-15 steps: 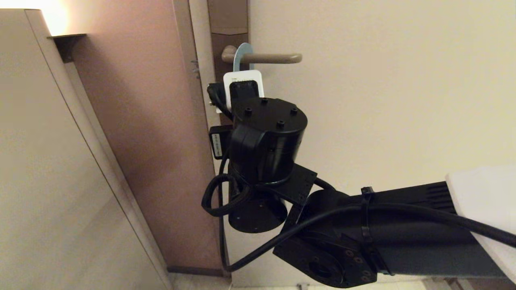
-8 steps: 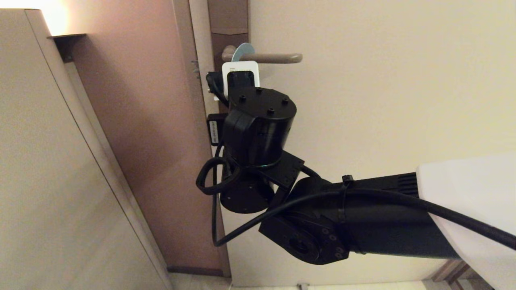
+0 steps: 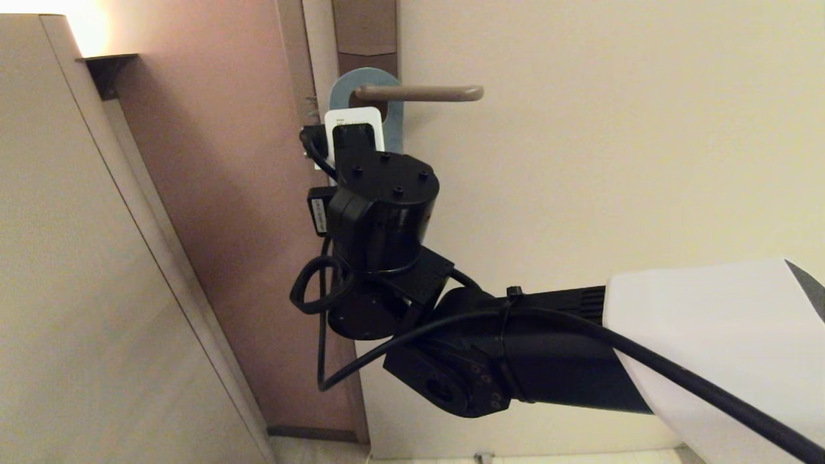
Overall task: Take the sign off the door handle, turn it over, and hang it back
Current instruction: Hang the sign back with the other side facing out
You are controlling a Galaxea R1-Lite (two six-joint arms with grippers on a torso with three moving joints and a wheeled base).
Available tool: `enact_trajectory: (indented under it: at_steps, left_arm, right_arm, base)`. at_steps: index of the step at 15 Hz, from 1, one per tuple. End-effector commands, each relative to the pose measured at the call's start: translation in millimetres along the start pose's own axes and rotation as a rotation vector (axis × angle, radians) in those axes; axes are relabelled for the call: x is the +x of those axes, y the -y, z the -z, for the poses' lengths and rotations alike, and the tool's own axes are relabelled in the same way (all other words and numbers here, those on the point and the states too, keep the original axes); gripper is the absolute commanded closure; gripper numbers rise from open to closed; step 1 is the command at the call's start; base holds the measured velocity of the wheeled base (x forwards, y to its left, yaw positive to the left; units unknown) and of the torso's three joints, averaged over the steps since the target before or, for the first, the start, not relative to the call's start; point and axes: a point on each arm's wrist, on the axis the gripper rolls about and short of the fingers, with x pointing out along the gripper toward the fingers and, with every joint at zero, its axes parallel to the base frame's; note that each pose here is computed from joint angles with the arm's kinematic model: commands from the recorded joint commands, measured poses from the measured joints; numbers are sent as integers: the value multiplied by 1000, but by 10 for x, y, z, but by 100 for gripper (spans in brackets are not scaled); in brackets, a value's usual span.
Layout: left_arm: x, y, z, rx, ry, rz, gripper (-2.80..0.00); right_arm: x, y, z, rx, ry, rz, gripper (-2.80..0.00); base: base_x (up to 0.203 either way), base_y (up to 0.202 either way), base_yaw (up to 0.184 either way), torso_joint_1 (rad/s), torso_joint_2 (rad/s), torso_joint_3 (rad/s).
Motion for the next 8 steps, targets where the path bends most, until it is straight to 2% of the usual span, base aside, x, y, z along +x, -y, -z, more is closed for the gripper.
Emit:
enact_trajectory:
  at_steps: [1, 8]
  left_arm:
    - [1, 0, 0, 0, -1, -1, 0]
    - [1, 0, 0, 0, -1, -1, 0]
  right_arm:
    - [7, -28, 62, -6, -5, 0, 0]
    - [108, -128, 87, -27, 44, -100, 0]
  base:
    - [0, 0, 0, 0, 0, 0]
    - [0, 0, 0, 0, 0, 0]
